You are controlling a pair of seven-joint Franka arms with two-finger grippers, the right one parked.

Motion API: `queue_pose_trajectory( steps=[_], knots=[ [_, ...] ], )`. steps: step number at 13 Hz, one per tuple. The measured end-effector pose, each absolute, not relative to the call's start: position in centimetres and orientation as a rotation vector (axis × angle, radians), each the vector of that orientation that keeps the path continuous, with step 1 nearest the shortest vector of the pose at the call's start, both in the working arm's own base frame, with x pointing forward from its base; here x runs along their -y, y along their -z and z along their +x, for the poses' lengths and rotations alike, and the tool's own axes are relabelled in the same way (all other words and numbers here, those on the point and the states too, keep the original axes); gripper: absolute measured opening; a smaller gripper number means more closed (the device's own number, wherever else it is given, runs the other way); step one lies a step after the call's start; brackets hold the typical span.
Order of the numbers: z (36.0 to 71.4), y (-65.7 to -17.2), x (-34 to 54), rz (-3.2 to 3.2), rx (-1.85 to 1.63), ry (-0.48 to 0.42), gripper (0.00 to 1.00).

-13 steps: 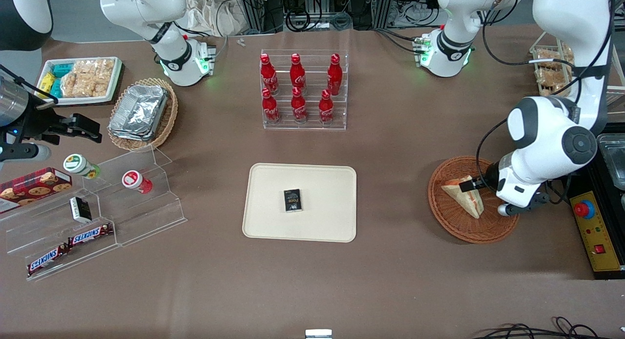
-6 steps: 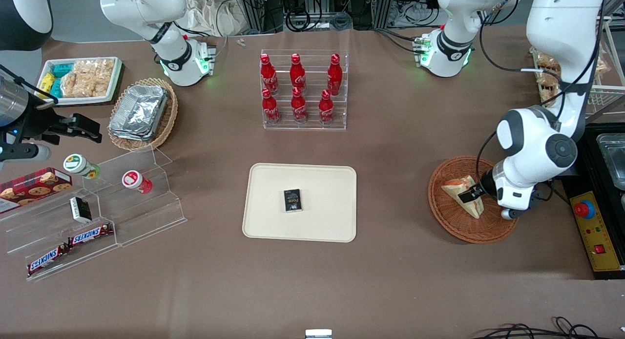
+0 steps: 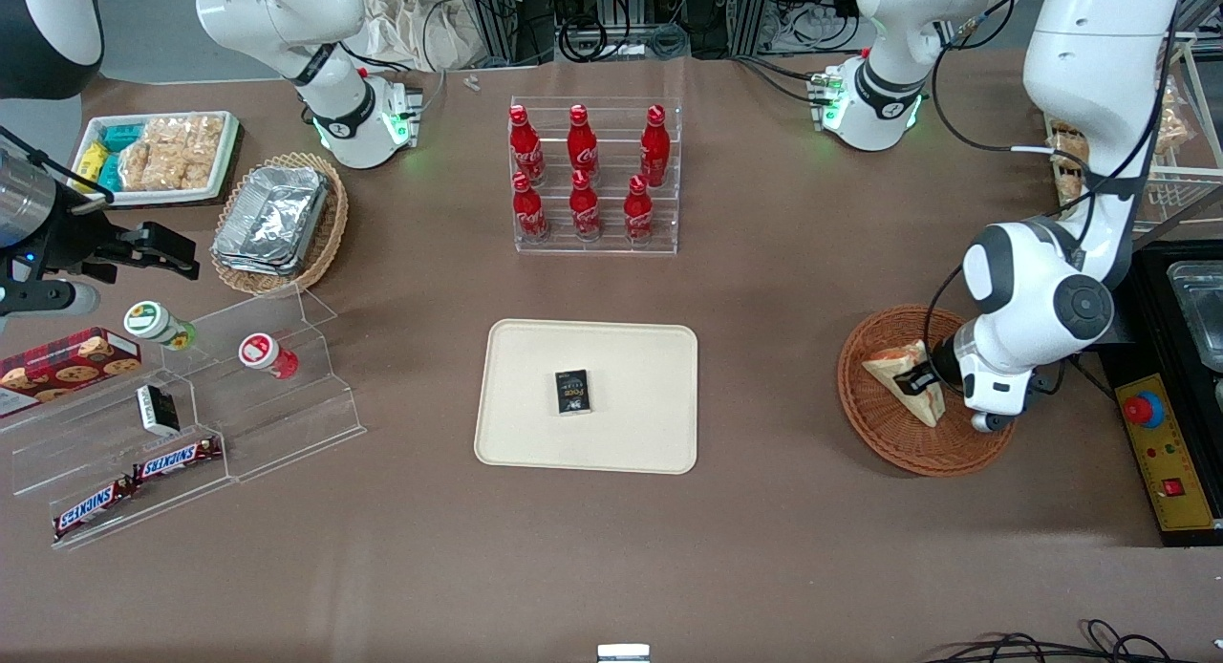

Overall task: Place sandwich from basket to tray
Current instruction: 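Close the left gripper on the sandwich and lift it from the basket, then carry the sandwich with the left gripper over to the cream tray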

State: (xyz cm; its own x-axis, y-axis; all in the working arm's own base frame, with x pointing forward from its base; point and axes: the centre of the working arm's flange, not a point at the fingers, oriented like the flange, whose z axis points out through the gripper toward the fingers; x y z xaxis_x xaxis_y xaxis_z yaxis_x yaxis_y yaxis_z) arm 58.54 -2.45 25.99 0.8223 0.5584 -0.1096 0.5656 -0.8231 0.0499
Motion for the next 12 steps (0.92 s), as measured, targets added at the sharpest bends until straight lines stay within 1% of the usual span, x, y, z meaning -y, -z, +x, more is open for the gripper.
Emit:
queue_pose_trajectory(
  steps=[1, 2, 6, 7, 8, 9, 10, 12],
  knots=[
    [58.6, -28.1, 2.5, 2.926, -0.895, 0.174, 0.37],
    [58.5, -30.3, 2.7, 2.931, -0.884, 0.209, 0.33],
    [58.5, -40.0, 3.5, 2.95, -0.829, 0.342, 0.31],
    [59.0, -42.8, 3.7, 2.952, -0.814, 0.353, 0.28],
    [59.5, -45.6, 3.9, 2.953, -0.798, 0.346, 0.21],
    [59.9, -48.2, 4.2, 2.955, -0.777, 0.324, 0.19],
    [60.1, -50.1, 5.0, 2.957, -0.749, 0.298, 0.19],
    [60.1, -52.0, 8.3, 2.966, -0.657, 0.254, 0.19]
  ],
)
